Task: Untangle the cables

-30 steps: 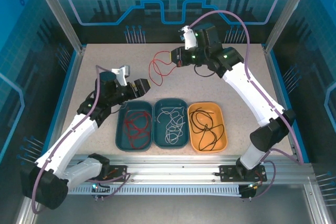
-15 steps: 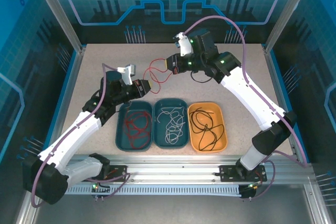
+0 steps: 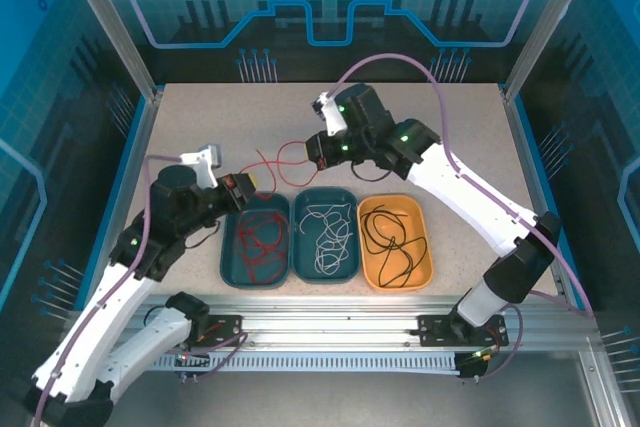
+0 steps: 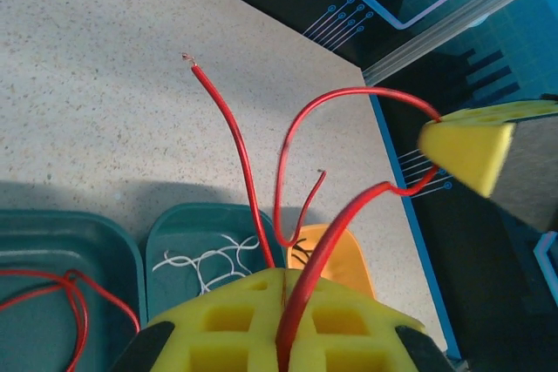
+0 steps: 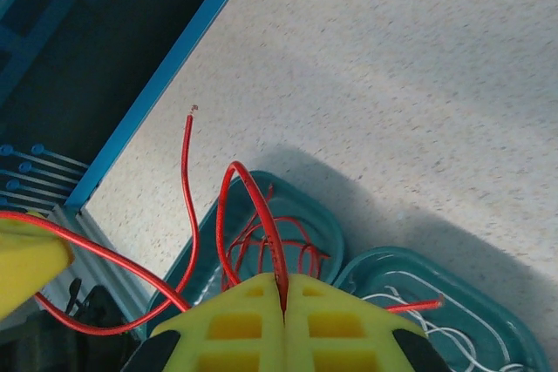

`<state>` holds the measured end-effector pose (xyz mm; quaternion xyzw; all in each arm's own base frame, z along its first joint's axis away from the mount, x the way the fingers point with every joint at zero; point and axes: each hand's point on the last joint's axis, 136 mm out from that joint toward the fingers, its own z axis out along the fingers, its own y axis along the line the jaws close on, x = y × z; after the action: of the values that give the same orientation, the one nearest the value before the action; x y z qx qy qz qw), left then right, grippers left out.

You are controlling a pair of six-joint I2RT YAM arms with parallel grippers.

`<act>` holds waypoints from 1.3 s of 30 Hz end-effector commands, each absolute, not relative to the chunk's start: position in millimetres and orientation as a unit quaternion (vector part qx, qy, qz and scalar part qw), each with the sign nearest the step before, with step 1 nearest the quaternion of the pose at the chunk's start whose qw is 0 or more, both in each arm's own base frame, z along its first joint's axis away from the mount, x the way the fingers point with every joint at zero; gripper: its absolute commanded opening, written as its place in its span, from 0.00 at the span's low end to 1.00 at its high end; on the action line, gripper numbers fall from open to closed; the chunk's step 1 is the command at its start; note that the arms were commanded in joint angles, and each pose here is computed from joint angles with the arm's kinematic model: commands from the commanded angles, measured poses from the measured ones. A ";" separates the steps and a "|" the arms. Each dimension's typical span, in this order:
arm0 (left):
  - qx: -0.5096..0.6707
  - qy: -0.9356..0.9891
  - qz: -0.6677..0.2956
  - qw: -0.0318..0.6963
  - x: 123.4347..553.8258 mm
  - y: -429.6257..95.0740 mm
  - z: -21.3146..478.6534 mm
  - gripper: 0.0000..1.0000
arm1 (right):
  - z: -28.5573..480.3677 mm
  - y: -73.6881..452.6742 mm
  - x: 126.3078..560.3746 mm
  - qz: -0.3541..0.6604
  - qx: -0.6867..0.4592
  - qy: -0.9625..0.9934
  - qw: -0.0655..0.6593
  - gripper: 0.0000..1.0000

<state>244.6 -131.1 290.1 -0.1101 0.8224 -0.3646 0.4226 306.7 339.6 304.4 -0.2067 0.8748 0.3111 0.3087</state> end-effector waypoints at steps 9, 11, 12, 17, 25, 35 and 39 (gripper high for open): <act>-0.143 0.903 -0.316 0.253 162.6 -114.9 227.5 0.00 | 237.0 404.2 274.1 0.336 -0.236 0.885 0.219 0.00; -0.150 0.916 -0.288 0.237 148.4 -103.9 219.1 0.01 | 227.5 412.3 270.3 0.337 -0.243 0.886 0.206 0.00; -0.155 0.920 -0.277 0.232 142.7 -98.8 216.1 0.01 | 223.0 417.2 268.4 0.339 -0.247 0.886 0.199 0.00; -0.181 0.923 -0.269 0.207 129.9 -93.2 203.9 0.01 | 200.0 438.4 263.4 0.338 -0.262 0.888 0.169 0.00; -0.195 0.943 -0.220 0.157 120.1 -84.7 179.9 0.00 | 166.3 457.9 263.8 0.315 -0.280 0.897 0.134 0.00; -0.213 0.939 -0.244 0.119 129.0 -101.8 150.7 0.05 | 121.1 448.6 273.3 0.245 -0.278 0.922 0.109 0.00; -0.218 0.939 -0.246 0.104 131.9 -106.2 136.3 0.06 | 104.4 446.6 274.5 0.229 -0.281 0.927 0.100 0.00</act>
<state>131.0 -97.3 142.6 -0.2135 0.9421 -0.2286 0.1208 273.9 450.5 119.2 -0.2734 0.9204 0.2580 0.1072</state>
